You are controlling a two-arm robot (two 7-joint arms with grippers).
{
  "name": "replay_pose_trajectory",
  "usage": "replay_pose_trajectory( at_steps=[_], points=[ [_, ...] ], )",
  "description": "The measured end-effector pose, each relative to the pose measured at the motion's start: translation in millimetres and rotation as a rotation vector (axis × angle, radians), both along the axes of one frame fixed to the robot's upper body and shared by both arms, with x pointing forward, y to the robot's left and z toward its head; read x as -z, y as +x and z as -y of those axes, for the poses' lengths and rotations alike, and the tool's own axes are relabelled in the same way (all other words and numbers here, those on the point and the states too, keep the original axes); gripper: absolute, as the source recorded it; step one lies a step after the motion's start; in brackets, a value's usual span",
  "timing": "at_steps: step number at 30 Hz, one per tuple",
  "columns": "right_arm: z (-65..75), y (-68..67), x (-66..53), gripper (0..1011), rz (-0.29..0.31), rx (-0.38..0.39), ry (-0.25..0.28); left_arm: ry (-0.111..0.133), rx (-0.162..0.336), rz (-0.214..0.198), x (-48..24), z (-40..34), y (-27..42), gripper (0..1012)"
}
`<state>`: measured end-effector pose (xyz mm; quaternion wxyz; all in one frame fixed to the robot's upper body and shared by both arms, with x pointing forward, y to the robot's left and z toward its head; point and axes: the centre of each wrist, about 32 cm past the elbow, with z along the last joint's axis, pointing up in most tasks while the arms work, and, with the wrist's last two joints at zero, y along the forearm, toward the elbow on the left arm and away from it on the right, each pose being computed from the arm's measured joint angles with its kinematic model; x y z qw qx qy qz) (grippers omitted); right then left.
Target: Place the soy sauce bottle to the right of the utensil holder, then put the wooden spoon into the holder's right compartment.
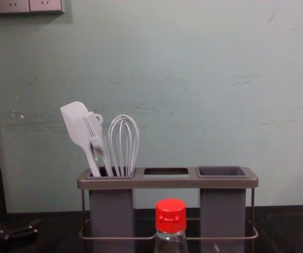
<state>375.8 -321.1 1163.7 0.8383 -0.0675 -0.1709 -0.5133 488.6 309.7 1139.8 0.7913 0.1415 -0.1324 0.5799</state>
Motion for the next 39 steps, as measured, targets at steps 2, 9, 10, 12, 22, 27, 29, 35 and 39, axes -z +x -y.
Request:
replay_pose_trajectory(
  at_steps=[2, 9, 10, 12, 22, 27, 29, 35, 39],
  points=[
    [-1.2, -6.8, 0.7, 1003, -0.013, -0.054, 0.04, 0.0, 0.0, 0.0, 0.0, 0.0, 0.0, 1011],
    [-14.3, -5.8, 0.7, 1003, -0.066, -0.219, 0.128, 0.0, 0.0, 0.0, 0.0, 0.0, 0.0, 1012],
    [-16.4, -3.8, 0.5, 1002, -0.074, -0.236, 0.136, 0.0, 0.0, 0.0, 0.0, 0.0, 0.0, 1011],
    [-24.7, 4.4, -0.7, 1003, -0.097, -0.279, 0.154, 0.0, 0.0, 0.0, 0.0, 0.0, 0.0, 1012],
    [-62.4, 38.4, -4.9, 1003, -0.176, -0.403, 0.168, 0.0, 0.0, 0.0, 0.0, 0.0, 0.0, 1012],
    [-76.0, 48.0, -7.6, 1003, -0.196, -0.438, 0.159, 0.0, 0.0, 0.0, 0.0, 0.0, 0.0, 1011],
    [-78.7, 49.9, -8.3, 1002, -0.2, -0.444, 0.155, 0.0, 0.0, 0.0, 0.0, 0.0, 0.0, 1011],
    [-90.6, 59.0, -11.0, 1002, -0.216, -0.462, 0.133, 0.0, 0.0, 0.0, 0.0, 0.0, 0.0, 1011],
    [-96.9, 64.3, -13.3, 1003, -0.221, -0.47, 0.122, 0.0, 0.0, 0.0, 0.0, 0.0, 0.0, 1011]
  ],
)
